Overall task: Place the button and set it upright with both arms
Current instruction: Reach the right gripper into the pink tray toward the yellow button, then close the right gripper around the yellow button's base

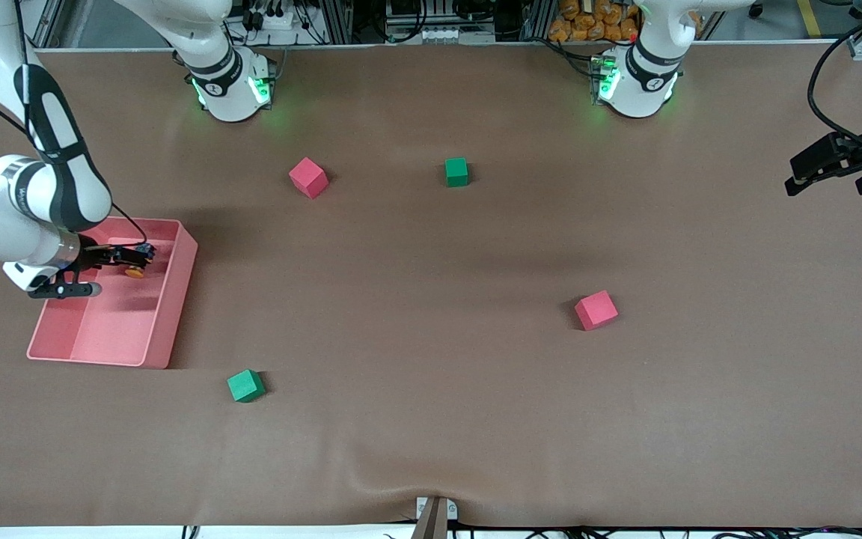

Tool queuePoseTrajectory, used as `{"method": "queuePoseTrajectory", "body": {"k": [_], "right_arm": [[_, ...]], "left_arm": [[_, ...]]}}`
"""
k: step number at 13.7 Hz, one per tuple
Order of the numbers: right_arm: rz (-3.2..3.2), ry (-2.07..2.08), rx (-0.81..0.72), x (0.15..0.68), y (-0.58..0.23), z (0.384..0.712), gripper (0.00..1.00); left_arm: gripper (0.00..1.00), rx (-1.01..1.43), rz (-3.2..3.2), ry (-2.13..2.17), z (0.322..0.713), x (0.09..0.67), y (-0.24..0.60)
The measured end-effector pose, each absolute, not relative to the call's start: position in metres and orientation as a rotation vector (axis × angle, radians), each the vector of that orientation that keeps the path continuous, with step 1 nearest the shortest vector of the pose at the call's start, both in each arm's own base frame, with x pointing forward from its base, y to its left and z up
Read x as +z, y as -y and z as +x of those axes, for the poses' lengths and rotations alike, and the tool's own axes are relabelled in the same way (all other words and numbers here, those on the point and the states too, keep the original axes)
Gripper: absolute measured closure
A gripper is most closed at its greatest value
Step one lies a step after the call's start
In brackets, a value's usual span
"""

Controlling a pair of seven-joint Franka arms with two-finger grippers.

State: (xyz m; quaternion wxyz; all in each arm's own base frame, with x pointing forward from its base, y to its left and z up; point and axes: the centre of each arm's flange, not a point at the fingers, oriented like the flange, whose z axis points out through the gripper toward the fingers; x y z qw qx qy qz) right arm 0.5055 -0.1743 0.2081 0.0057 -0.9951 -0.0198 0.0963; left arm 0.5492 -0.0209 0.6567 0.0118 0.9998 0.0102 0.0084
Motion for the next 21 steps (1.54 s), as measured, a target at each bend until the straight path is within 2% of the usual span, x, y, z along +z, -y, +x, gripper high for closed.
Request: {"method": "queuePoseTrajectory", "body": {"k": [4, 10, 21], "right_arm": [[-3.102, 0.014, 0.344, 0.194, 0.174, 0.489, 0.00], [-3.100, -0.042, 0.358, 0.188, 0.171, 0.483, 0.00], [-3.099, 0.028, 0.365, 0.175, 0.141, 0.490, 0.00]], "left_arm": [[0.00, 0.017, 3.118, -0.031, 0.550, 0.654, 0.021], [0.00, 0.004, 3.118, -0.032, 0.550, 0.652, 0.021], [0.00, 0.001, 3.118, -0.036, 0.550, 0.652, 0.020]]}}
